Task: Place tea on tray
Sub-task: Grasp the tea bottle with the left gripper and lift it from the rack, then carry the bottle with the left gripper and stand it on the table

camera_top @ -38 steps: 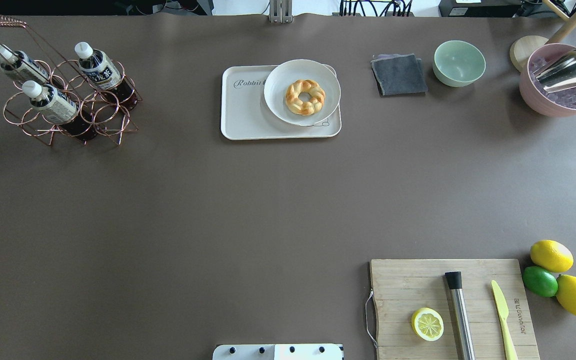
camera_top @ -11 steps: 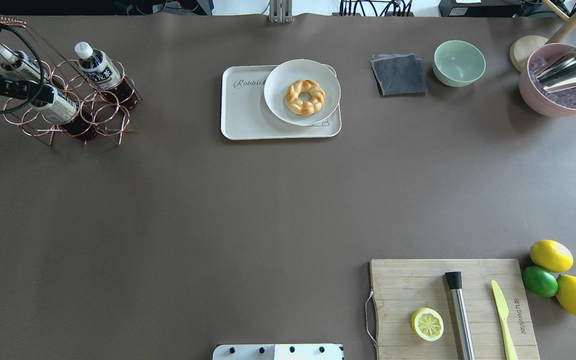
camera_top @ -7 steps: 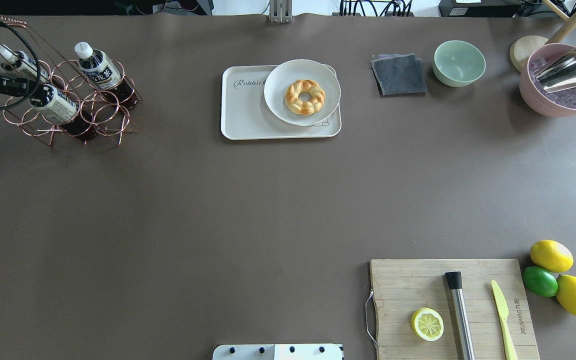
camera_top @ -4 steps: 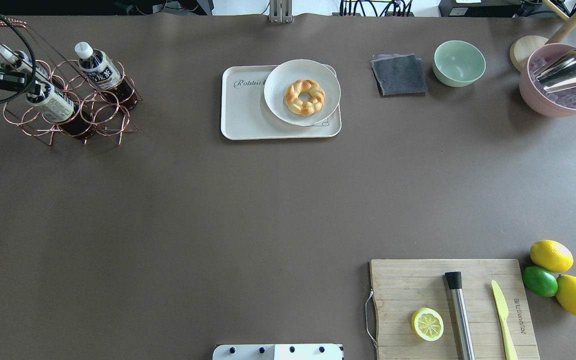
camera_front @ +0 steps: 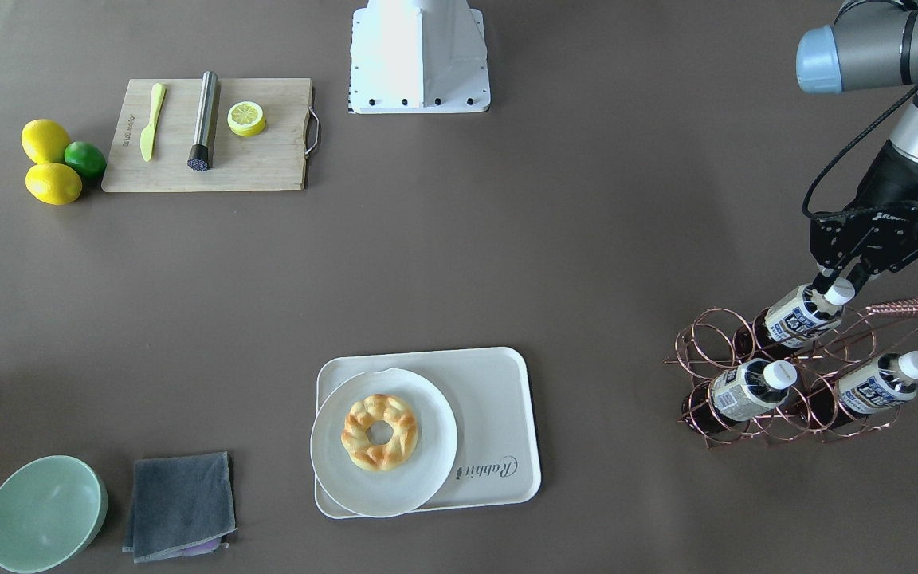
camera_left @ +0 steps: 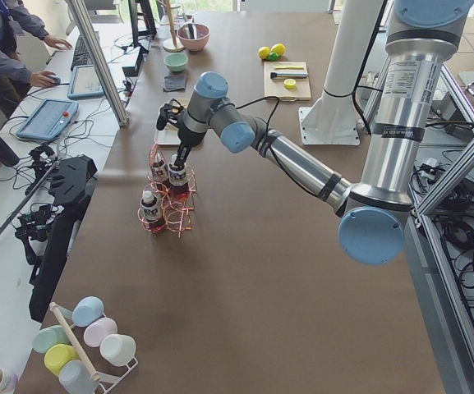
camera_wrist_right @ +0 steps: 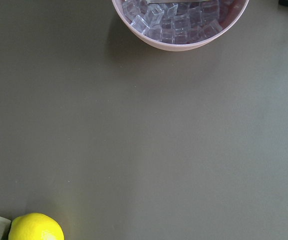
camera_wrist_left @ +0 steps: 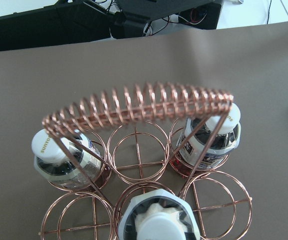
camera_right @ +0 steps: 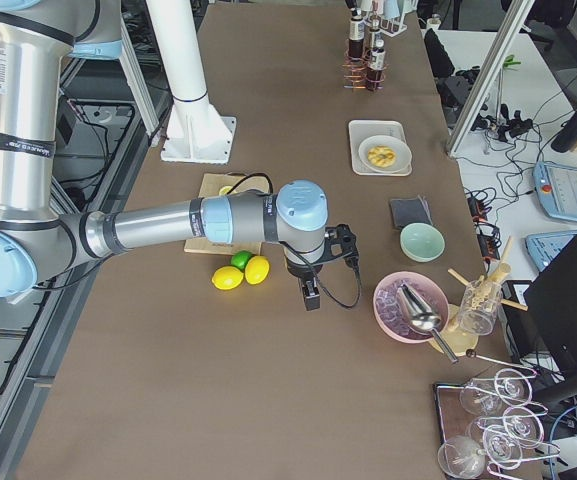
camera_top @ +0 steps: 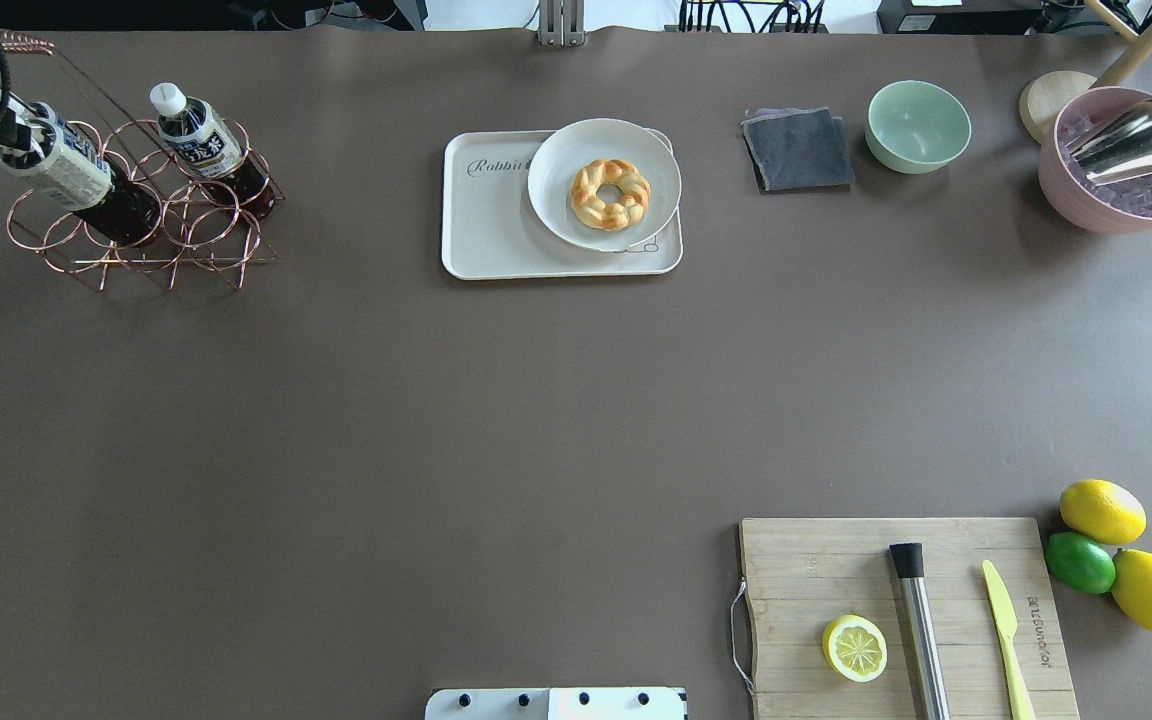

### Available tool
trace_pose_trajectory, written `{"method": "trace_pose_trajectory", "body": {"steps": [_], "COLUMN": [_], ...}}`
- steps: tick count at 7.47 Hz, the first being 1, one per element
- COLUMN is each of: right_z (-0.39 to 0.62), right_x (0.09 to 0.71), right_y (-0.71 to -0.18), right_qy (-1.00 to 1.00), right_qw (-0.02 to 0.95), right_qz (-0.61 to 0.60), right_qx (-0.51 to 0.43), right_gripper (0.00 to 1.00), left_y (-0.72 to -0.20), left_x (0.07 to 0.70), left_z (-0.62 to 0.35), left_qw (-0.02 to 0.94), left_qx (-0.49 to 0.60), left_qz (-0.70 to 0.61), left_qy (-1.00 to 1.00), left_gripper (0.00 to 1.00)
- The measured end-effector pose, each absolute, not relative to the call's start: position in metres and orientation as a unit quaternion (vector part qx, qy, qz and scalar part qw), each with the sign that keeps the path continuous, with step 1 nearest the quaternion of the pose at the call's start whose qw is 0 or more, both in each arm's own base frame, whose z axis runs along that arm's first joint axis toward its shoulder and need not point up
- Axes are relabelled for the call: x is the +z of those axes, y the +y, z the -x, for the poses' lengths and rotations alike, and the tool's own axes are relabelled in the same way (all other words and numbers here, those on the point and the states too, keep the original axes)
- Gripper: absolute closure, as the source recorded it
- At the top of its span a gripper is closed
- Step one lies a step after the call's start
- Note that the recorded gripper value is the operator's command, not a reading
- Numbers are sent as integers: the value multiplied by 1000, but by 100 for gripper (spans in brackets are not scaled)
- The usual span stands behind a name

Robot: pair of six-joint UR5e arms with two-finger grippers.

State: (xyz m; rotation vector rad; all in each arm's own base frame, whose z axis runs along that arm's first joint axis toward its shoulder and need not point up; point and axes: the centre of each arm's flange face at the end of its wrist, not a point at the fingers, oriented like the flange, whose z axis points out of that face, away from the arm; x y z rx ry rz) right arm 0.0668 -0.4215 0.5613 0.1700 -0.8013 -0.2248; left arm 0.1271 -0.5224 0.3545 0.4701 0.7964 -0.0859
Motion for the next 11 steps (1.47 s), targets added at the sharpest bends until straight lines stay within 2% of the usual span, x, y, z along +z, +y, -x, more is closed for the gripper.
{"method": "trace_pose_trajectory", "body": {"steps": [3,5,7,11], "right_z": [-63,-60,-57,-39], "right_x": [562,562,559,551], "right_y": [-422,-423,-426,-433], "right_qy": [-389,-389,-391,-395], "right_qw": [911,911,910,906], "right_qz": [-79,-78,-80,-87], "right_qx": [-111,-113,-114,-121], "right_gripper": [0,0,0,0], "left_y": [-474,-442,-416,-368], "left_x": [287,240,177,66], "left_z": [-77,-103,-181,-388], "left_qw": [901,901,898,906], "left_qx": [-72,-74,-75,-76], "left_qz": [-217,-190,-146,-137], "left_qy": [368,384,409,392], "left_gripper": [100,100,100,100]}}
